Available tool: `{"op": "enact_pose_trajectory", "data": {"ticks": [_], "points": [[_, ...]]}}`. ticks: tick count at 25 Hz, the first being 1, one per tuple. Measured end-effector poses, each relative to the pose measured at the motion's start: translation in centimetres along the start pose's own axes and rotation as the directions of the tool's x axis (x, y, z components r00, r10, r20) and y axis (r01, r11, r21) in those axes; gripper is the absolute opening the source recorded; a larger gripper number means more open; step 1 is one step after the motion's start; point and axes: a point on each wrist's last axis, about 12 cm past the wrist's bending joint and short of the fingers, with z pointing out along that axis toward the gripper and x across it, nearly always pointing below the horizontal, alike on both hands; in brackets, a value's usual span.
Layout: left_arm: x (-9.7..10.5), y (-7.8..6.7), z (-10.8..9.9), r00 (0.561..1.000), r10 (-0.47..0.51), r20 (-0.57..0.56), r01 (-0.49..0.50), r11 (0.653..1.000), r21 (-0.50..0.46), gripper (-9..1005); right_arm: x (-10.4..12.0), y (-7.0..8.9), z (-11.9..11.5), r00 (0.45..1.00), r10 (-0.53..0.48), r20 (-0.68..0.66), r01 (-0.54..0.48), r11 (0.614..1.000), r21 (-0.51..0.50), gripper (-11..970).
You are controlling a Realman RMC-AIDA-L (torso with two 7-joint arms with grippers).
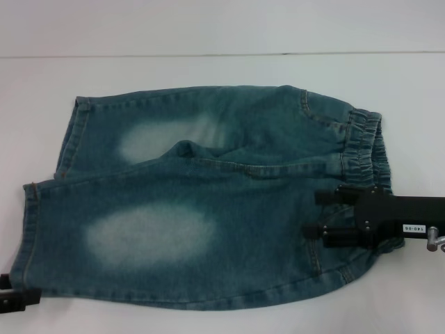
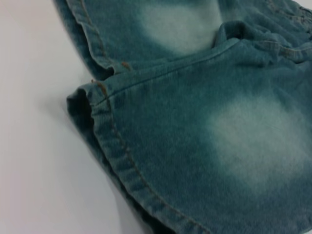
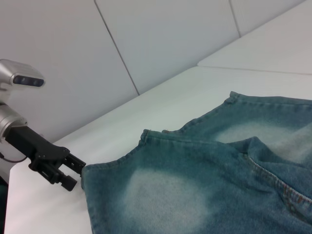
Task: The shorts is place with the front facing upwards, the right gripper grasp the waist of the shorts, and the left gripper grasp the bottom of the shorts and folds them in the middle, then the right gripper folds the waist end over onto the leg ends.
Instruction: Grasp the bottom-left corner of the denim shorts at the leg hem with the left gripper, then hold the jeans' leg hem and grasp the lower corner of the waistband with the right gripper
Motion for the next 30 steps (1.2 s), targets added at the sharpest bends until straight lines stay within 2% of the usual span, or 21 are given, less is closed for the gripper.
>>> {"op": "enact_pose_trajectory", "data": {"ticks": [4, 15, 18, 24, 27, 30], "points": [[-0.2, 0.0, 0.0, 1.0, 0.001, 0.012, -0.001, 1.0, -0.003, 720, 0.0, 0.0, 0.0, 1.0, -0.003, 0.002, 0.003, 1.0, 0.0, 899], [-0.5, 0.1, 0.0, 1.0, 0.009, 0.007, -0.009, 1.0, -0.004, 477, 0.0, -0.1, -0.1, 1.0, -0.001, 0.015, 0.001, 1.0, 0.008, 899], [-0.5, 0.1, -0.1, 1.0, 0.012, 0.006, -0.012, 1.0, -0.002, 259, -0.2, -0.2, -0.3, 1.0, 0.002, 0.027, -0.002, 1.0, 0.018, 899], [-1.1, 0.0, 0.1, 1.0, 0.013, 0.018, -0.013, 1.0, 0.008, 36, -0.7, -0.6, -0.9, 0.998, 0.02, 0.054, -0.022, 0.999, 0.046, 899], [-1.7, -0.1, 0.2, 1.0, 0.005, 0.026, -0.005, 1.0, 0.014, 13, -1.7, -1.1, -1.8, 0.996, 0.06, 0.067, -0.064, 0.996, 0.066, 900], [-2.9, -0.2, 0.4, 0.999, 0.006, 0.035, -0.007, 1.0, 0.028, -2, -3.9, -1.7, -3.2, 0.99, 0.136, 0.032, -0.138, 0.988, 0.076, 900]]}}
